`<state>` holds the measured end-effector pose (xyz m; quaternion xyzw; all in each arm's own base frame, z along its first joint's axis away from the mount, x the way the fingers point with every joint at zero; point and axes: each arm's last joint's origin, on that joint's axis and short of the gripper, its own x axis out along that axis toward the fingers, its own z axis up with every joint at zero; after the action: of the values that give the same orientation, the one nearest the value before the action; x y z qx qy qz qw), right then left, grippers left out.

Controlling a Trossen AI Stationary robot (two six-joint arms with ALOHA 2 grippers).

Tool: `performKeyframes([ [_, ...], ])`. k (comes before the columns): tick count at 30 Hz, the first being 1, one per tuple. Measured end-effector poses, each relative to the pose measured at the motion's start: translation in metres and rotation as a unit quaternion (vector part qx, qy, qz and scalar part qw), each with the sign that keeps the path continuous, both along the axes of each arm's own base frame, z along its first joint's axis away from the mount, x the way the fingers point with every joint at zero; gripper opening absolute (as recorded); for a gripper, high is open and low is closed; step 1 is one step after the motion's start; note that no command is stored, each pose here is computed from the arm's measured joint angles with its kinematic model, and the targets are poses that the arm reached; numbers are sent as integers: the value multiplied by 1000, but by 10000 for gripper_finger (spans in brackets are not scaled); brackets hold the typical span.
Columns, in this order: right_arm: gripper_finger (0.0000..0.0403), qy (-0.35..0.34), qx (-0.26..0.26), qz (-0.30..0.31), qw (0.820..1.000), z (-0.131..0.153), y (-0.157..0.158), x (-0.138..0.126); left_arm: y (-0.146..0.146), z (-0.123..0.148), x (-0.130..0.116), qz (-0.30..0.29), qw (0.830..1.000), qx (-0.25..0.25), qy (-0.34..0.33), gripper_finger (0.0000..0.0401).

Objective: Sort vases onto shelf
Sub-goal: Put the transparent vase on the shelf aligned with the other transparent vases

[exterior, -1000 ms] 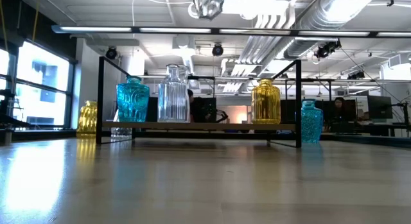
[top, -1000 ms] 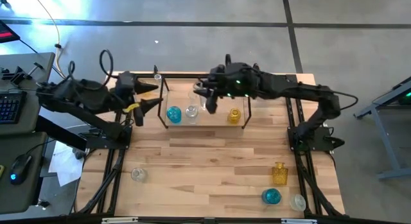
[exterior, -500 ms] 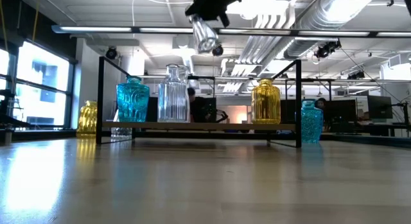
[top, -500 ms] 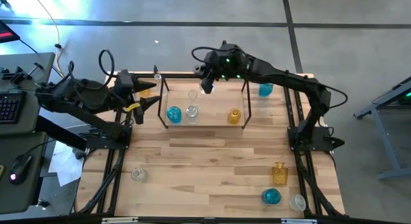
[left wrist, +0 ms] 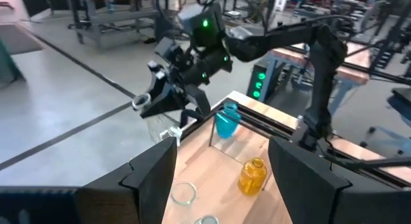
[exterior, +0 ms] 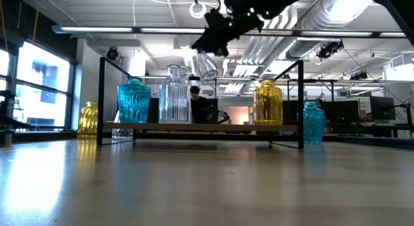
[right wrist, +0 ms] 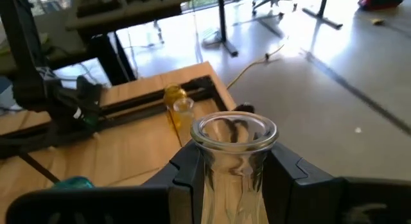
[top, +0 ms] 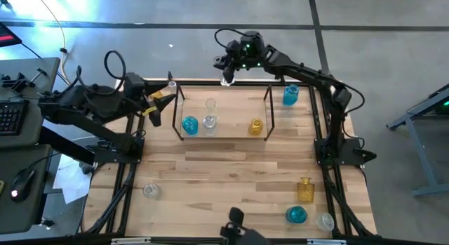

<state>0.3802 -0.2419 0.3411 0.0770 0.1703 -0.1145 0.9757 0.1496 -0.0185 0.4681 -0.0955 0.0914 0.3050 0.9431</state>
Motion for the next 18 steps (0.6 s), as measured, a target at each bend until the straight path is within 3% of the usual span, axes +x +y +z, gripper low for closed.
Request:
performKeyframes([
  [12,81,-51,15,21,998,-39,-20,29,-1,-3,6,27,1000,1,1,236],
  [18,81,-34,30,37,998,-58,-13,42,-1,-3,7,18,1000,-10,-3,236],
])
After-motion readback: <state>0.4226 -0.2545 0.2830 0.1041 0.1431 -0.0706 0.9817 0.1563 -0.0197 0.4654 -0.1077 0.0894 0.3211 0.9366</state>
